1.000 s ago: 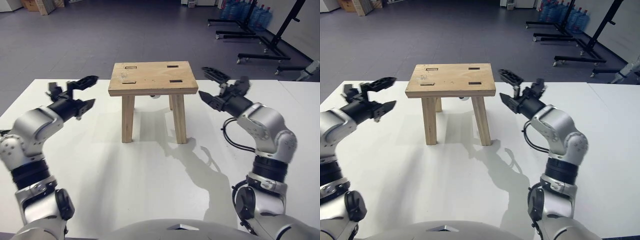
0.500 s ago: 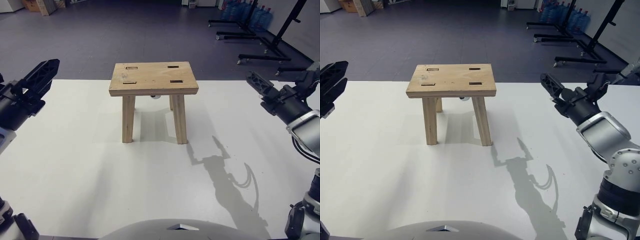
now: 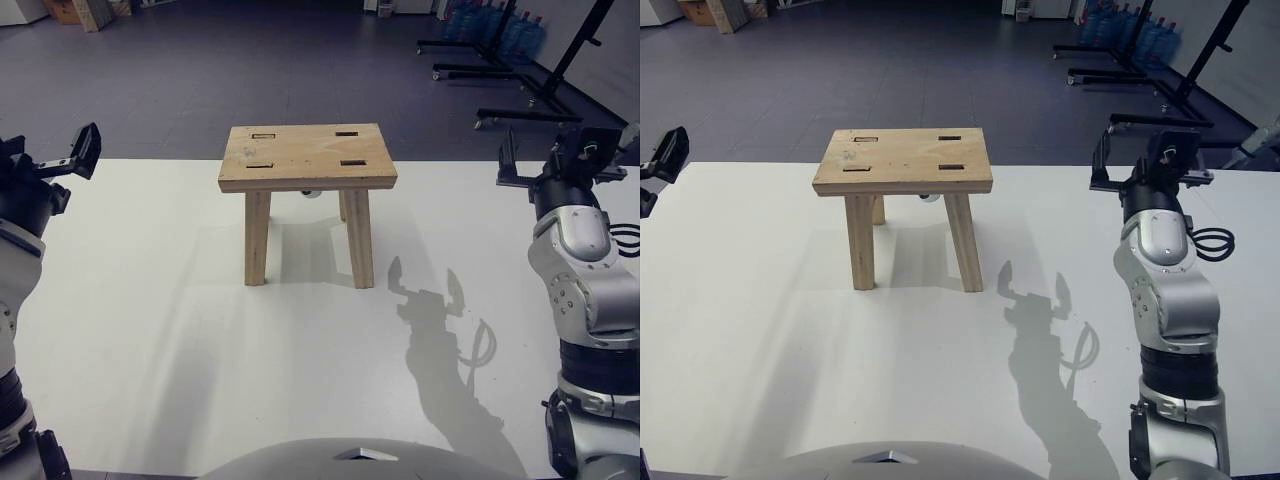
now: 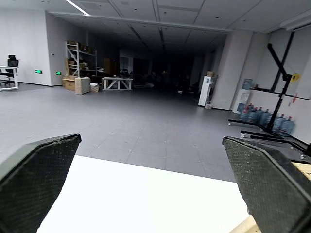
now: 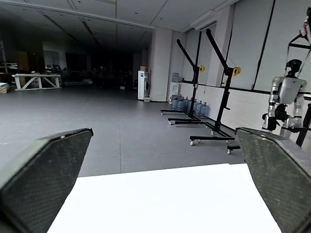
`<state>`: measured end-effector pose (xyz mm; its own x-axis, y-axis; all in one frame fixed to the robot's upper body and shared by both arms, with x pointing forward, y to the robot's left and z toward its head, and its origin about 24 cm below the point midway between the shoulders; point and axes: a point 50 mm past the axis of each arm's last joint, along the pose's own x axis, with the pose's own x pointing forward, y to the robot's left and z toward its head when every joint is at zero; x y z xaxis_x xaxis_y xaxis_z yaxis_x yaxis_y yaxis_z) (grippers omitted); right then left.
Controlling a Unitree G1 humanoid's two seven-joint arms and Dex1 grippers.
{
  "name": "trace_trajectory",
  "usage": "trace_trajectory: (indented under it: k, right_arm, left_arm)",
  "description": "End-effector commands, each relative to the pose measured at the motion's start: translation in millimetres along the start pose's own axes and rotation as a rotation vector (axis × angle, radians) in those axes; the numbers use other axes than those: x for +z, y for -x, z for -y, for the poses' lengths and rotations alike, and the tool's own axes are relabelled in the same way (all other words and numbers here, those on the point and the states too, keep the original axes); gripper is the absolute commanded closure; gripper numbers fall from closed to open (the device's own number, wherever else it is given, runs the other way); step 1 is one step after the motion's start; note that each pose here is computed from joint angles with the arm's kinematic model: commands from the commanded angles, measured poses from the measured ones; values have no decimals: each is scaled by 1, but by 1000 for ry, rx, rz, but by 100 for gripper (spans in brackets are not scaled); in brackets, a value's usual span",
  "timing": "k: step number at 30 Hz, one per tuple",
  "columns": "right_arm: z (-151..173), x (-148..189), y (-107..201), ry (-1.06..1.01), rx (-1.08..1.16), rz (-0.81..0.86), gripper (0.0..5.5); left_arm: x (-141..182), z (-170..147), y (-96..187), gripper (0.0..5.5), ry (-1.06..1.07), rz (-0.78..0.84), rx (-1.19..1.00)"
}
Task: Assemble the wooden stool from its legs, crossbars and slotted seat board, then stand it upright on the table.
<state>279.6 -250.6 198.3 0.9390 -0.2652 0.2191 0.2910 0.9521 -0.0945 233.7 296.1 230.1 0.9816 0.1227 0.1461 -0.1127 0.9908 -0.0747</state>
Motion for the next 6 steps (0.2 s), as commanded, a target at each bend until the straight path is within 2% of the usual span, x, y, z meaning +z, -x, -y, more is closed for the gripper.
trace_trajectory:
  k: [1,6]
  right_arm:
    - [-1,2,-1,-8,-1,19,10]
    - [0,1,-1,-9,2,22,10]
  left_arm:
    - [0,3,-1,15,9,9,-21]
    - [-2,5,-1,15,14,10,-29]
